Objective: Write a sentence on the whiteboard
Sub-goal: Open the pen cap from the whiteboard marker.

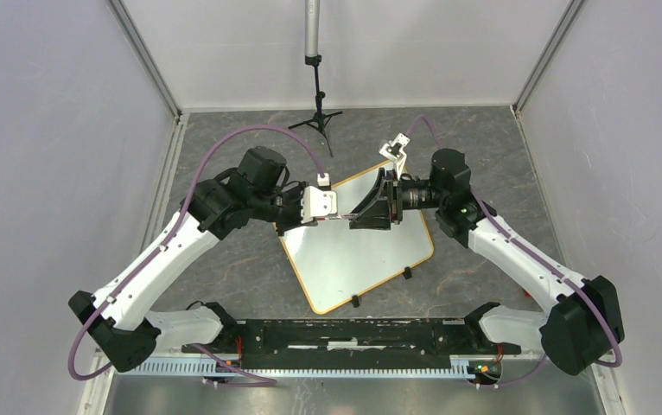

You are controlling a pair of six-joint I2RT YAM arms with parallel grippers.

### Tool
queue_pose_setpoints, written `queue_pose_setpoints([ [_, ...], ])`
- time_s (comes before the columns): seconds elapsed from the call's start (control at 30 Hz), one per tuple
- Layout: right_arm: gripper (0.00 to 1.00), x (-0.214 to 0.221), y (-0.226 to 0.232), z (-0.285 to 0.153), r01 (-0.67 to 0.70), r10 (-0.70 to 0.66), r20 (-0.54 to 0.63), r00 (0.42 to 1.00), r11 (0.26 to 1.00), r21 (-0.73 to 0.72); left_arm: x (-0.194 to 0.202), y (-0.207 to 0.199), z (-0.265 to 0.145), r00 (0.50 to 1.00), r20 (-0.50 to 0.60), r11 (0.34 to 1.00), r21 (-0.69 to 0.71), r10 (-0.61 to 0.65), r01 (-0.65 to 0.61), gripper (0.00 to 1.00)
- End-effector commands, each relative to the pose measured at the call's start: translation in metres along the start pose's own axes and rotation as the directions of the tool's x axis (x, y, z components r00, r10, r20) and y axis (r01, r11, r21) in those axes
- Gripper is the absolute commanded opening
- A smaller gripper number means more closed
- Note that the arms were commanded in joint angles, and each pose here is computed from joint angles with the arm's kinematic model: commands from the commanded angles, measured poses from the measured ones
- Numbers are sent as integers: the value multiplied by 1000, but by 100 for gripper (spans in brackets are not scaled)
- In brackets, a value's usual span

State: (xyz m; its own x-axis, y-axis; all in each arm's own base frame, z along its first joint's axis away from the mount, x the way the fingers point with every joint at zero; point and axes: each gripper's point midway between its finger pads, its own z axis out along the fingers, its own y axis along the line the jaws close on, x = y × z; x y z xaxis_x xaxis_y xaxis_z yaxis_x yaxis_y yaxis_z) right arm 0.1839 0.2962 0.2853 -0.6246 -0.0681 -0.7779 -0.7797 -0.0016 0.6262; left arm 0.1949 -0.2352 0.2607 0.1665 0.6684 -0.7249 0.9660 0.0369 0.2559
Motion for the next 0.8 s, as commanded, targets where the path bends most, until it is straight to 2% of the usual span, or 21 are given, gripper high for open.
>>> queue_pose_setpoints([
  [0.0,48,-22,3,2,76,-77,34,996,997,26,-17,7,-5,999,33,1000,-21,6,-5,2],
  [0.23,43,-21,4,7,58,-59,34,998,998,27,-21,8,-3,999,41,1000,-24,-19,20,3],
  [0.77,39,-20,3,12,56,-57,34,998,998,26,-24,8,6,998,39,999,-12,-39,40,2],
])
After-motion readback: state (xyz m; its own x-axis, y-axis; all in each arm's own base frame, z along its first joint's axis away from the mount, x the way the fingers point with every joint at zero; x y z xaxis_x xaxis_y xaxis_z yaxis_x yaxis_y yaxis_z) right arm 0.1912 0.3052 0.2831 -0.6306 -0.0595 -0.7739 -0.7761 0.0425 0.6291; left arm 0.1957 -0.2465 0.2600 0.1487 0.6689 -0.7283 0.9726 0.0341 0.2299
